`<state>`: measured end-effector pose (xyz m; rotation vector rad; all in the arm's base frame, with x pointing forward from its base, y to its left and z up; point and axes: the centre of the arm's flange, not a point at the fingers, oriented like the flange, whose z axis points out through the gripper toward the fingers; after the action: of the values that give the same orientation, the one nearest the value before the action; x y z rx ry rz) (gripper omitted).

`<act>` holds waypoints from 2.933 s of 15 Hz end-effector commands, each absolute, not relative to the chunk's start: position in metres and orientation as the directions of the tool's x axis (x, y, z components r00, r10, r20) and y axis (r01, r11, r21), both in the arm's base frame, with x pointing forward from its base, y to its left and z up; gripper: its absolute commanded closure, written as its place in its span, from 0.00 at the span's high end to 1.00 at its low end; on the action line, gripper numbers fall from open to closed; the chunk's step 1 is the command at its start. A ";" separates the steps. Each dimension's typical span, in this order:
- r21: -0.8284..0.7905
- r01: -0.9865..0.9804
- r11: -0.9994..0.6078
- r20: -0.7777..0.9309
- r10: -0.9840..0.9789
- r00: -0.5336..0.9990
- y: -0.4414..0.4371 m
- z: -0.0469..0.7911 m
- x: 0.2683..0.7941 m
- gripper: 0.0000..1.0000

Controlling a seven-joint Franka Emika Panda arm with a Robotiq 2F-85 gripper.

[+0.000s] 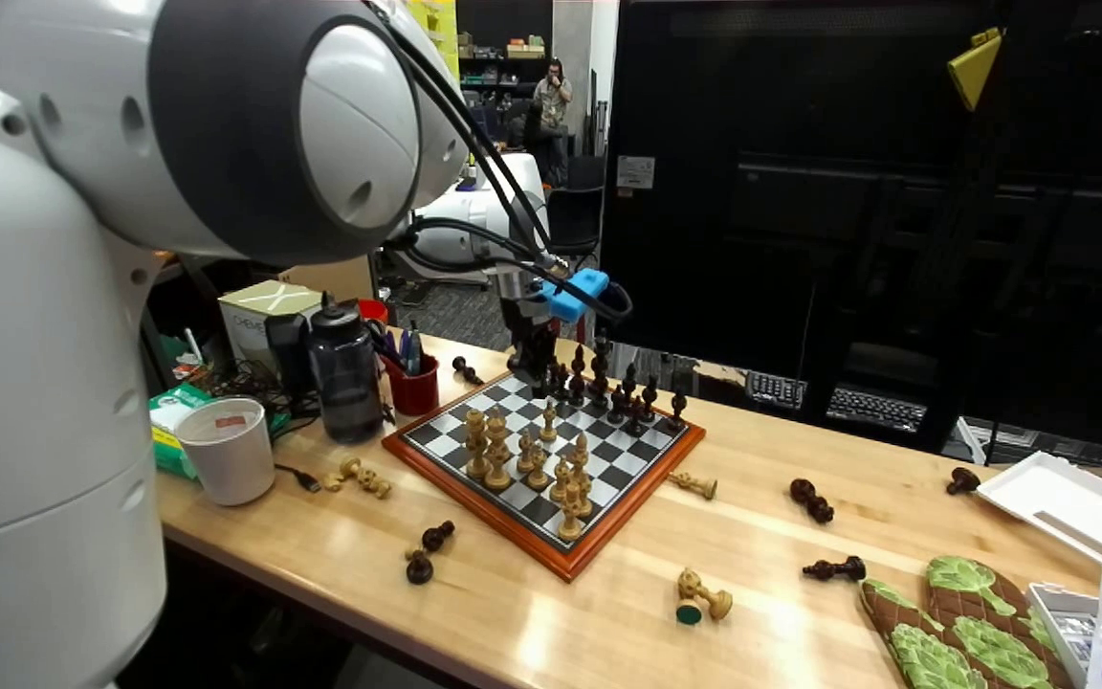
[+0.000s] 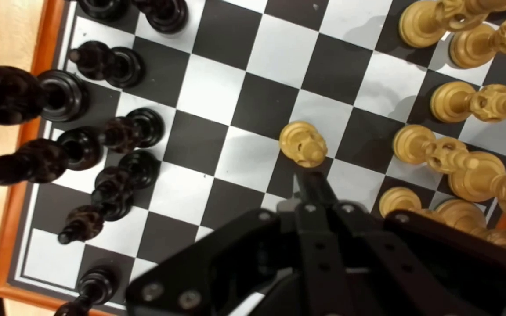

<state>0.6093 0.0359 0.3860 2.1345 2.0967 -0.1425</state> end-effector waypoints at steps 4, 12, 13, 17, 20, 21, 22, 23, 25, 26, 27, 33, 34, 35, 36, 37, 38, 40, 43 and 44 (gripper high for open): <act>0.038 0.999 -0.012 -0.173 0.985 0.018 0.032 0.400 0.598 0.31; 0.031 0.999 -0.028 -0.160 0.987 0.032 0.017 0.400 0.597 0.84; 0.028 0.999 -0.026 -0.158 0.987 0.030 0.015 0.399 0.599 0.90; 0.019 1.000 -0.017 -0.152 0.988 0.020 0.011 0.393 0.605 1.00; 0.007 1.000 -0.008 -0.149 0.989 0.009 0.011 0.387 0.608 1.00; 0.004 1.000 -0.008 -0.147 0.989 0.008 0.010 0.385 0.609 1.00; 0.002 1.000 -0.006 -0.144 0.990 0.007 0.010 0.383 0.609 1.00; -0.002 1.000 -0.007 -0.140 0.990 0.007 0.009 0.381 0.610 1.00; -0.007 1.000 -0.005 -0.129 0.992 0.004 0.008 0.378 0.610 0.96; -0.007 1.000 0.000 -0.127 0.992 -0.001 0.007 0.377 0.610 0.74; -0.008 1.000 -0.002 -0.126 0.992 0.001 0.007 0.376 0.610 0.71; -0.016 1.000 0.011 -0.129 0.992 -0.013 0.008 0.375 0.611 0.33; -0.017 1.000 0.011 -0.130 0.991 -0.014 0.008 0.375 0.611 0.26; -0.018 1.000 0.011 -0.133 0.991 -0.013 0.009 0.376 0.611 0.18; -0.018 1.000 0.011 -0.135 0.991 -0.014 0.010 0.376 0.611 0.11; -0.018 1.000 0.011 -0.138 0.990 -0.014 0.011 0.377 0.611 0.02; -0.017 1.000 0.011 -0.143 0.990 -0.014 0.013 0.379 0.610 0.00; -0.008 1.000 0.017 -0.151 0.988 -0.018 0.018 0.386 0.610 0.02; -0.003 1.000 0.028 -0.159 0.987 -0.028 0.028 0.392 0.608 0.03; -0.005 1.000 0.031 -0.159 0.987 -0.031 0.031 0.394 0.607 0.03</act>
<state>0.6126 0.0207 0.3793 2.1352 2.1574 -0.1651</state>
